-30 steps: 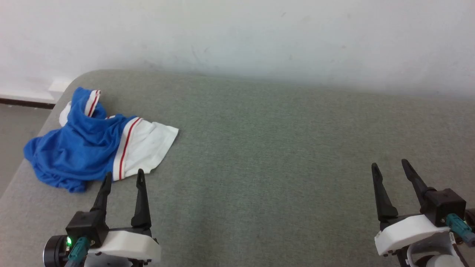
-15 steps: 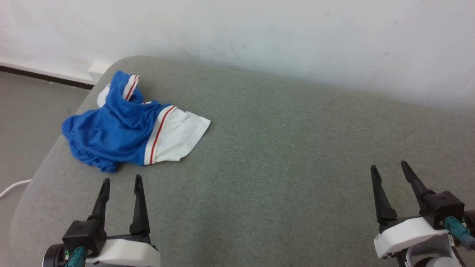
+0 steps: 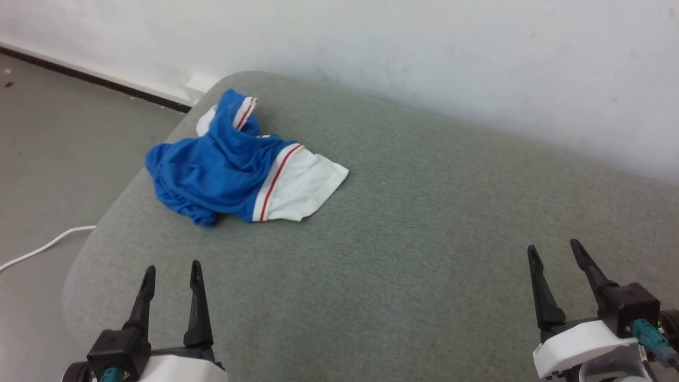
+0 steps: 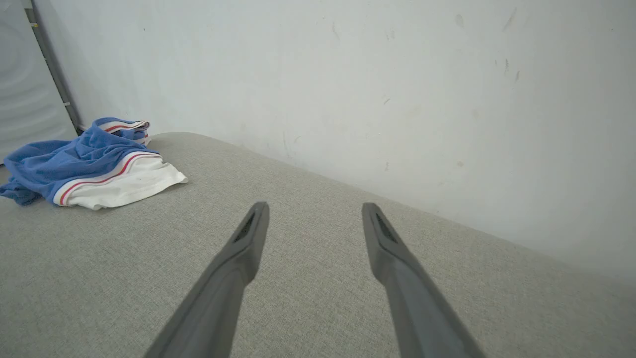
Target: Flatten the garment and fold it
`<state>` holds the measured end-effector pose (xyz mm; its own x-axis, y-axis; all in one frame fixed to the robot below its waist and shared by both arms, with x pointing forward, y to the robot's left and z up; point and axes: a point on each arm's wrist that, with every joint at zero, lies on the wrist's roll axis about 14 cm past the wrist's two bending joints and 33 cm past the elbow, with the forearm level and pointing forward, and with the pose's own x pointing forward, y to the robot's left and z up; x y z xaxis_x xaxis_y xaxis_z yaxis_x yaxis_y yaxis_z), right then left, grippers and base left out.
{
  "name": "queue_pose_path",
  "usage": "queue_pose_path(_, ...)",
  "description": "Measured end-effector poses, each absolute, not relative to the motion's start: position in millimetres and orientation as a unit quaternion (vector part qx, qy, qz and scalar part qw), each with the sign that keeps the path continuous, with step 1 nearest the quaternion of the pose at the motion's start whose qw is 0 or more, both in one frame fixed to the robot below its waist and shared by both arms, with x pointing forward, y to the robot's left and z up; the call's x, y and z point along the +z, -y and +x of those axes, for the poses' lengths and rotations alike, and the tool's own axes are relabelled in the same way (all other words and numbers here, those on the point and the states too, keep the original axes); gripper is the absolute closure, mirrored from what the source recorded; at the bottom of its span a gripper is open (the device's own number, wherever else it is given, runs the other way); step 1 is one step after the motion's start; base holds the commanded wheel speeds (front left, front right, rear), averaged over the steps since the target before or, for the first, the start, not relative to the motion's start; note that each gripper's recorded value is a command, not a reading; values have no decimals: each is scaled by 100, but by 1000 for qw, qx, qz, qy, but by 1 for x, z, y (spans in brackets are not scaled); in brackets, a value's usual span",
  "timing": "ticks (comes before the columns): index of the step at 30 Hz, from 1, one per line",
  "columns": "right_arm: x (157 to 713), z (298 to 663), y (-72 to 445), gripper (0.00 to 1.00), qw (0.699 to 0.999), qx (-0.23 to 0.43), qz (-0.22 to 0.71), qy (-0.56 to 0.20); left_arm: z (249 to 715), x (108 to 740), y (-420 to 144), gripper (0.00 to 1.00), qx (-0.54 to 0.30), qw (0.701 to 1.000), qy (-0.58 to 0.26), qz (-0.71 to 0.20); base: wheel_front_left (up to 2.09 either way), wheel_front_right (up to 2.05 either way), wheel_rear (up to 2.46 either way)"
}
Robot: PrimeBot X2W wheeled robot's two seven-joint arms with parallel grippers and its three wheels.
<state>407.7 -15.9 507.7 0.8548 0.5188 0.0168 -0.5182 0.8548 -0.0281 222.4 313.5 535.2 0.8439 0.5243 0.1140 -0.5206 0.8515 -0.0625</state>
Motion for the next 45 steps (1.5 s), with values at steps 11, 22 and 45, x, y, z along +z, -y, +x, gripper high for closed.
queue_pose_path(11, 512, 404, -20, 0, 948, 317, -10, 21, 181, 533, -327, 0, 322, 944, 71, -20, 0, 0, 0)
queue_pose_path(22, 512, 402, -43, 0, 938, 347, -6, 24, 158, 540, -335, 0, 356, 930, 89, -21, 0, 0, 0)
queue_pose_path(45, 510, 401, -57, 0, 930, 366, -2, 29, 130, 548, -341, 0, 391, 914, 108, -14, 0, 0, 0)
